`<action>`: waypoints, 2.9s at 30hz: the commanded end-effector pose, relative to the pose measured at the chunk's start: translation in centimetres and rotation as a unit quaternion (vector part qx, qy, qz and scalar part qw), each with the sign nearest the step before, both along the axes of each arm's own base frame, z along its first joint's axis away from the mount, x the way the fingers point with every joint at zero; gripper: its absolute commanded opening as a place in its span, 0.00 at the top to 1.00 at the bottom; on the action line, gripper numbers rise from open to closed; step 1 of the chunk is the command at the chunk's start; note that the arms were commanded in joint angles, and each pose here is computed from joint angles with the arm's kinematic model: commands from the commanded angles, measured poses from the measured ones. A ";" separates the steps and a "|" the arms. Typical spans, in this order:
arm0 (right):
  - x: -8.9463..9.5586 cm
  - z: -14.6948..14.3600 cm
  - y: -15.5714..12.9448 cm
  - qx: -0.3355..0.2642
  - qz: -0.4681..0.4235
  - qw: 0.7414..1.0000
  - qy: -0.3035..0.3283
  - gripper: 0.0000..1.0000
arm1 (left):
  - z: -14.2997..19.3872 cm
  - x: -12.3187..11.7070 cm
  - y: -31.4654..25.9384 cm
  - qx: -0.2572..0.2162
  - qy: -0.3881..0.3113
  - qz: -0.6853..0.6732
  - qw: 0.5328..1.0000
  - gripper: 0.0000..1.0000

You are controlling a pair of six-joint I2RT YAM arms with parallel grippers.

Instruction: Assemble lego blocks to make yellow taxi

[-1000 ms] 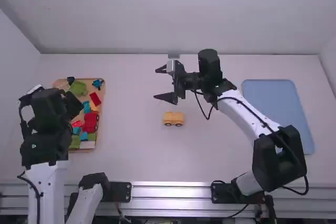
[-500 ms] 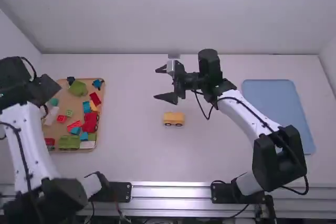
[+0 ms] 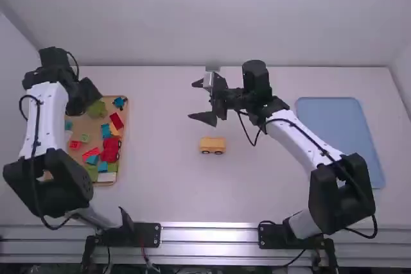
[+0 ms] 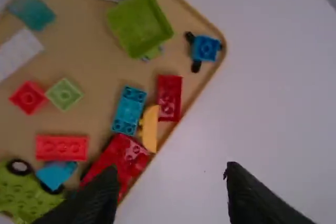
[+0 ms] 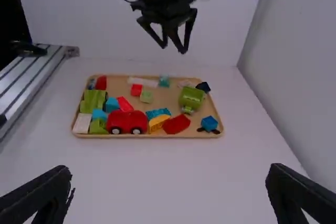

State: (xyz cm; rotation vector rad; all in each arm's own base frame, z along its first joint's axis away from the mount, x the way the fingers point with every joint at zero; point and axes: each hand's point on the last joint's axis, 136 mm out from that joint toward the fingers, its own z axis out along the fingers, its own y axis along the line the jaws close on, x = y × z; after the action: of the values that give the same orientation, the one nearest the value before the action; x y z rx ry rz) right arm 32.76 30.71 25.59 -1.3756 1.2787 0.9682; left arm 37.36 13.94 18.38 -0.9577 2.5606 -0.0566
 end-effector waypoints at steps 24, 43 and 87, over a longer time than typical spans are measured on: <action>1.5 -0.3 -0.7 -0.023 -0.037 0.999 0.000 0.01 | -13.4 -1.4 -0.5 0.011 0.164 -0.001 0.986 0.71; 1.7 -0.3 -1.0 -0.025 -0.039 0.999 -0.009 0.01 | -16.8 -1.3 -0.9 -0.033 0.120 -0.045 0.991 0.79; 2.0 -0.9 -1.2 -0.035 -0.052 0.998 0.001 0.01 | -20.0 -1.6 -1.4 -0.019 0.094 -0.044 0.994 0.78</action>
State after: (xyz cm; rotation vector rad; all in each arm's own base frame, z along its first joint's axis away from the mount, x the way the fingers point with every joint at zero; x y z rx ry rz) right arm 34.30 29.44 23.49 -1.3541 1.4088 0.8718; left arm 36.13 13.07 -0.95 -0.8978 2.7586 -0.0321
